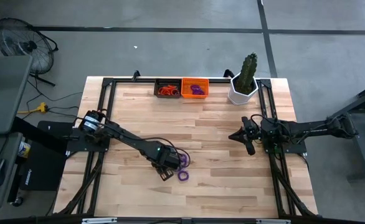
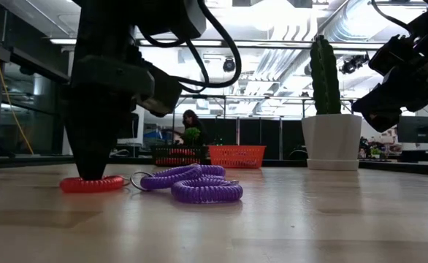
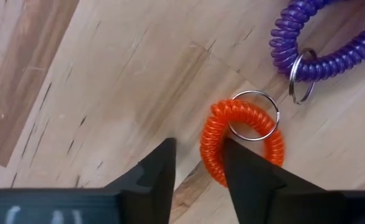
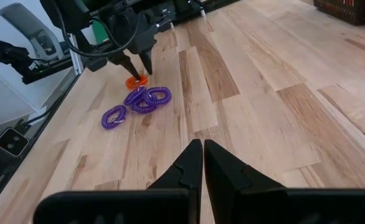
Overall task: Sort spring keychains into baskets
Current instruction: Put the orange spring keychain into the black basket
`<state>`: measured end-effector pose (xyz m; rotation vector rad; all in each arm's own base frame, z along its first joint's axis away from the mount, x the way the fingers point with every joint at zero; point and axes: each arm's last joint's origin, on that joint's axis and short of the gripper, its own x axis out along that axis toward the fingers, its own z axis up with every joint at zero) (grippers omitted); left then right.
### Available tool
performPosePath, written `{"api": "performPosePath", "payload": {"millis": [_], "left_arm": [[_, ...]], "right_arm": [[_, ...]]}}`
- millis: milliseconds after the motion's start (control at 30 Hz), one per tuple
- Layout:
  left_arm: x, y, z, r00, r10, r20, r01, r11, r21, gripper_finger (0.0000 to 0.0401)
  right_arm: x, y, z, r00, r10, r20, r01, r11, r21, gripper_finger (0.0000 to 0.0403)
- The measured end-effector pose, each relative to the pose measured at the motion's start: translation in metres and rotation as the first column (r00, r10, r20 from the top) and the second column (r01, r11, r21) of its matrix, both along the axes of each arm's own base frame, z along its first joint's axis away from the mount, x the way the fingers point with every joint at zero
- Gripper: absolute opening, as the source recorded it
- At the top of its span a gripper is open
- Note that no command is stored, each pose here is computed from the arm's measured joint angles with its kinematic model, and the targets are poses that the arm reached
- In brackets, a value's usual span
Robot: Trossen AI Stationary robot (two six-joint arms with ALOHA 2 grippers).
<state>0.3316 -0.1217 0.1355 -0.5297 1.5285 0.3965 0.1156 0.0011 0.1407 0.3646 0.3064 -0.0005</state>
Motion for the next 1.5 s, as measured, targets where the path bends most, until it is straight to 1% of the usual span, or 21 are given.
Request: {"api": "performPosePath", "payload": {"millis": [200,500,633,767,900,1033,1133,1233,1300,1433,1500], "left_arm": [[0.000,0.000,0.000,1.000,-0.018,0.000,0.018,1.000,-0.003,0.0090],[0.001,0.002,0.000,1.000,-0.011,0.005,0.011,1.000,-0.012,0.0045],[0.001,0.004,0.008,0.999,-0.028,0.034,0.029,0.999,-0.018,0.0024],[0.001,0.009,0.017,0.998,-0.025,0.058,0.027,0.999,-0.021,0.0020],[0.003,0.018,0.022,0.996,-0.029,0.084,0.029,1.000,0.007,0.0021],[0.002,0.029,0.039,0.989,-0.032,0.143,0.028,0.999,0.032,0.0021],[0.001,0.037,0.055,0.979,-0.029,0.203,0.015,0.997,0.070,0.0021],[-0.002,0.050,0.074,0.963,-0.012,0.270,-0.022,0.992,0.123,0.0021],[-0.002,0.061,0.086,0.946,0.014,0.324,-0.066,0.986,0.150,0.0021],[-0.006,0.086,0.102,0.923,0.081,0.375,-0.160,0.970,0.184,0.0021],[-0.008,0.101,0.106,0.920,0.110,0.376,-0.194,0.961,0.195,0.0021]], "right_arm": [[0.000,0.000,0.000,1.000,0.000,0.000,0.000,1.000,0.000,0.0012],[0.000,0.000,0.000,1.000,0.000,0.000,0.000,1.000,0.000,0.0012],[0.000,0.000,0.000,1.000,0.000,0.000,0.000,1.000,0.000,0.0012],[0.000,0.000,0.000,1.000,-0.001,0.000,0.001,1.000,0.000,0.0012],[0.000,0.000,0.000,1.000,0.000,0.000,0.000,1.000,0.000,0.0012],[0.000,0.000,0.000,1.000,-0.001,0.000,0.001,1.000,0.000,0.0012],[0.000,0.000,0.000,1.000,-0.001,0.000,0.001,1.000,0.000,0.0012],[0.000,0.000,0.000,1.000,-0.001,0.000,0.001,1.000,0.000,0.0012],[0.000,0.000,0.000,1.000,0.000,0.000,0.000,1.000,0.000,0.0012],[0.000,0.000,0.000,1.000,0.000,0.000,0.000,1.000,0.000,0.0012],[0.000,0.000,0.000,1.000,0.000,0.000,0.000,1.000,0.000,0.0012]]}}
